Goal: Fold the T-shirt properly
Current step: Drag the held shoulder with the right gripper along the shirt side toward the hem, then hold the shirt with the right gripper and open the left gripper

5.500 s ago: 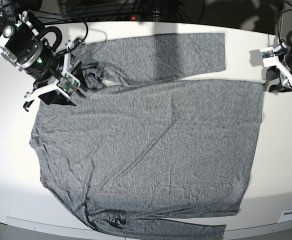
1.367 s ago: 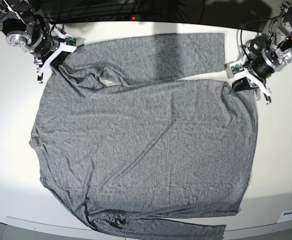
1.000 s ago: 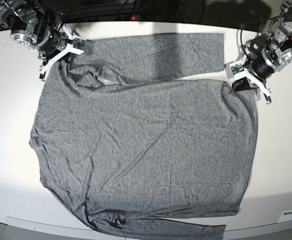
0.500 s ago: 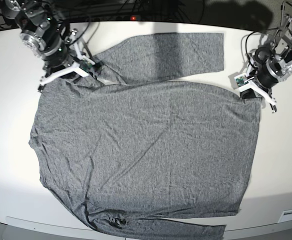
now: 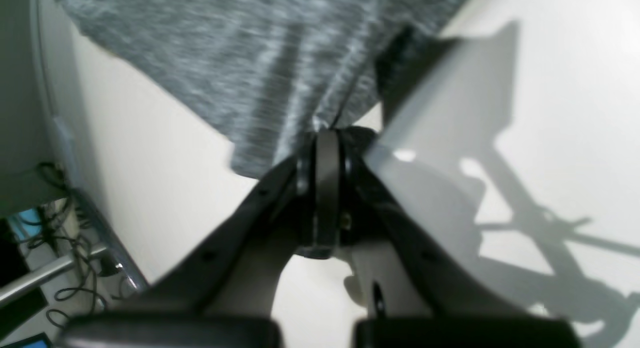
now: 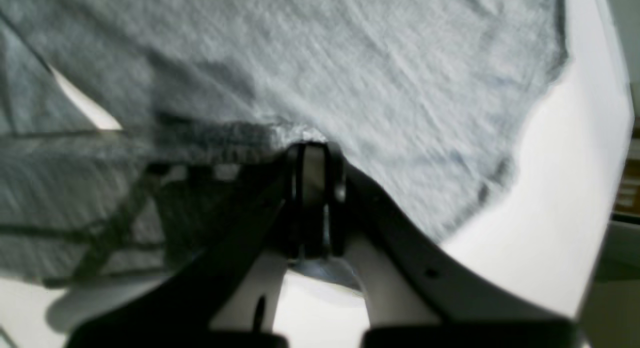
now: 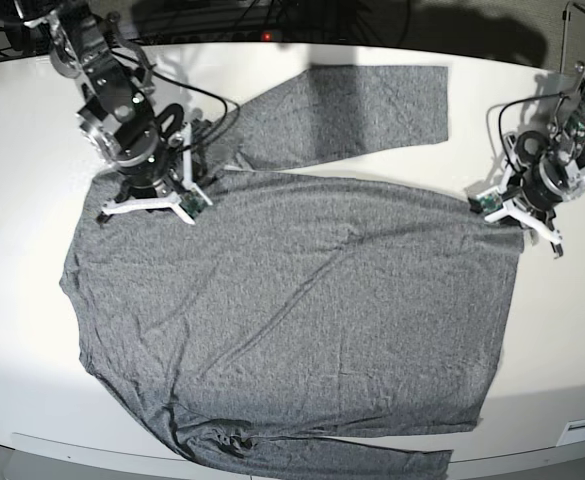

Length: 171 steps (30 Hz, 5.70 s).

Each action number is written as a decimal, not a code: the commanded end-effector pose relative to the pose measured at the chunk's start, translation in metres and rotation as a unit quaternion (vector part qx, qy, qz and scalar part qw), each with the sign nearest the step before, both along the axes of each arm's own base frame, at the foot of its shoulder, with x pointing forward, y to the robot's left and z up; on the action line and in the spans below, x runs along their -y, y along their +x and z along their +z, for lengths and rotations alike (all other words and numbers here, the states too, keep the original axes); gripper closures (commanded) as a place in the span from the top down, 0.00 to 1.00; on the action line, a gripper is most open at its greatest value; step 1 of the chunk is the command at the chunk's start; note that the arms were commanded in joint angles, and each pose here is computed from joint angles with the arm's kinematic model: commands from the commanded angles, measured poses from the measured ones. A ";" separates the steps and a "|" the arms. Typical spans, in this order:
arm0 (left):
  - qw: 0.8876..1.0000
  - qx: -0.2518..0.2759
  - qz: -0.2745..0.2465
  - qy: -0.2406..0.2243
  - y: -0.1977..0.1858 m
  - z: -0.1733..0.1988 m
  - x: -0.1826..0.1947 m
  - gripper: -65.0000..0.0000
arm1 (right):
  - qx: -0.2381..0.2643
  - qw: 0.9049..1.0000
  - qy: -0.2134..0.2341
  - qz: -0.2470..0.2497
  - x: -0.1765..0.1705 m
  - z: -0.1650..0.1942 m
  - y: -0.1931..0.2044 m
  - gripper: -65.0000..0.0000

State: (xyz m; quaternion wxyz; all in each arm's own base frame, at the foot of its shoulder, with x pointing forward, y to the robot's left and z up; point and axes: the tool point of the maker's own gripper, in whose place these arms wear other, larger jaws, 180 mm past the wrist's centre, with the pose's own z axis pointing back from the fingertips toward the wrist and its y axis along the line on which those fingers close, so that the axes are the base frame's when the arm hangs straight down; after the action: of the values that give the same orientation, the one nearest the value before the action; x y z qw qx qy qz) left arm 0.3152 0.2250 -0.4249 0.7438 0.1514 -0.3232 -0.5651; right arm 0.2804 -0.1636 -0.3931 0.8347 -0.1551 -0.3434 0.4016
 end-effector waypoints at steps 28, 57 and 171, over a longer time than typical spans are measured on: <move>0.998 0.062 0.006 0.014 0.033 0.055 0.000 0.00 | 0.107 0.990 0.043 -0.079 0.019 0.076 0.056 0.00; 0.989 0.132 -0.002 -0.058 0.083 0.114 0.019 0.00 | 0.164 0.965 0.120 -0.168 0.084 0.111 0.082 0.00; 0.947 0.241 0.046 -0.209 0.171 0.107 0.003 0.26 | 0.148 0.934 0.228 -0.234 0.106 0.072 0.192 0.35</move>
State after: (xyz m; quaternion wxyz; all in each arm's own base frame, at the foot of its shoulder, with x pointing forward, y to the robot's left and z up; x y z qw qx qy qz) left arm 0.4740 0.2167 -0.3440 0.7029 0.1295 -0.5703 -0.4047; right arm 0.4589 -0.2627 -0.3479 0.8753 -0.0856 -0.4683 0.0852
